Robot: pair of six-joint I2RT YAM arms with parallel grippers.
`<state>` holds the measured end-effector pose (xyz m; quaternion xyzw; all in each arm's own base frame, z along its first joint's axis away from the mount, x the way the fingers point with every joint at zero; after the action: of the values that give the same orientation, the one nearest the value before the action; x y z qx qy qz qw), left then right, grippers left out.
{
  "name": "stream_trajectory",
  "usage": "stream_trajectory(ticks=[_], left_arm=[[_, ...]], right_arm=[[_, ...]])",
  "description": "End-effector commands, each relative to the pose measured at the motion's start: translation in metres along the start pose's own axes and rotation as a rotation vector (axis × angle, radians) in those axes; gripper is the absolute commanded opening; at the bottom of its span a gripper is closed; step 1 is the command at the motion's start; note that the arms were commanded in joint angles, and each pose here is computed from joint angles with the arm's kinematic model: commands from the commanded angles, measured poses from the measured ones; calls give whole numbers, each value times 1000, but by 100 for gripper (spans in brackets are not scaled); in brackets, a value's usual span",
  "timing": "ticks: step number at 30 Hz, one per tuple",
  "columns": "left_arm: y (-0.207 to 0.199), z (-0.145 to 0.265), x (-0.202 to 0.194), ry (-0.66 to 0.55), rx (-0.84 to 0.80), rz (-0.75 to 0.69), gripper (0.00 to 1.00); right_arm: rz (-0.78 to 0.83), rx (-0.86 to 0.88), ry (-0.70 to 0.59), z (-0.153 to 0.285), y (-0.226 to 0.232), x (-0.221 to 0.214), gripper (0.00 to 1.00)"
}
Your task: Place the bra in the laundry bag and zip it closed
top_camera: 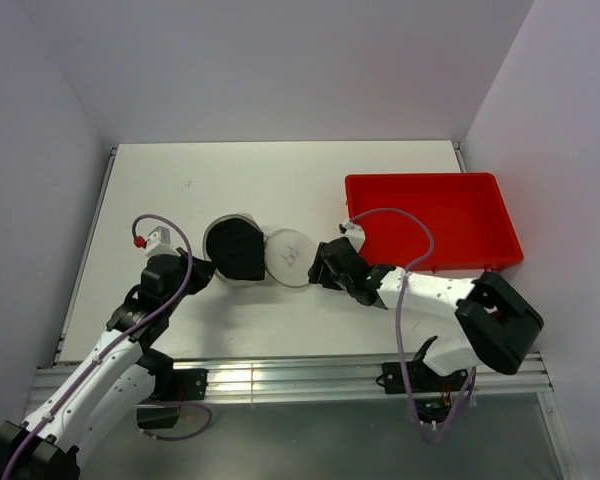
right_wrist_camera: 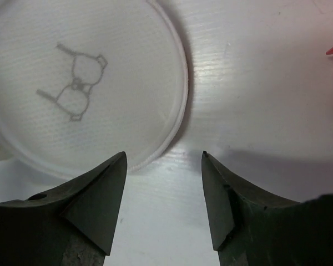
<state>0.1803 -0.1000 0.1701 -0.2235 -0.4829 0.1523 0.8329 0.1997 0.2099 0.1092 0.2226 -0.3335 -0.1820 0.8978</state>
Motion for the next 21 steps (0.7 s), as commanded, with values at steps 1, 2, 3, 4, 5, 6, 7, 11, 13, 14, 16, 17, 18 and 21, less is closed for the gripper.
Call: stream_trajectory(ticks=[1, 2, 3, 4, 5, 6, 7, 11, 13, 14, 16, 17, 18, 21], left_arm=[[-3, 0, 0, -7, -42, -4, 0], [-2, -1, -2, 2, -45, -7, 0], [-2, -2, -2, 2, -49, -10, 0], [-2, -2, -3, 9, -49, -11, 0], [-2, -3, -4, 13, -52, -13, 0], [-3, -3, -4, 9, -57, -11, 0], [-3, -4, -4, 13, -60, -11, 0], [-5, -3, -4, 9, -77, -5, 0], [-6, -2, -1, 1, -78, -4, 0], [-5, -3, -1, 1, -72, -4, 0], [-8, -1, 4, -15, -73, -10, 0], [-9, 0, 6, -23, -71, -12, 0], [-13, 1, 12, -39, -80, -20, 0], [-24, 5, 28, -70, -101, -29, 0]], right_arm=[[-139, 20, -53, -20, 3, 5, 64], [-160, 22, -44, -27, 1, 4, 64], [-166, 24, -38, -31, 2, 4, 63], [-171, 23, -33, -35, 2, 3, 59], [-180, 27, -36, -38, 4, 5, 57], [-181, 14, -30, -45, 4, 4, 55], [-190, 10, -30, -47, 4, 5, 45], [-207, 4, -30, -64, 5, 7, 23], [-214, 11, -51, -68, 8, 11, 0], [-211, 6, -69, -68, 6, 12, 0], [-195, 36, -148, -54, 9, 23, 0], [-178, 38, -173, -46, 10, 27, 0], [-173, 87, -222, -26, 21, 42, 0], [-74, 146, -360, 36, 43, 77, 0]])
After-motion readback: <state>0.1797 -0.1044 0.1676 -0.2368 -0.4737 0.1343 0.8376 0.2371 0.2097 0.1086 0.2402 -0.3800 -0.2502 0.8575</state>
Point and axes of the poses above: each gripper's point midway between its finger pads, its own z axis back along the fingers, its own y axis along the line the jaws close on, x = y × z, the point moved 8 cm from there along z, back along the fingers, and after that the axes turned 12 degrees about -z, right-handed, at the moved point
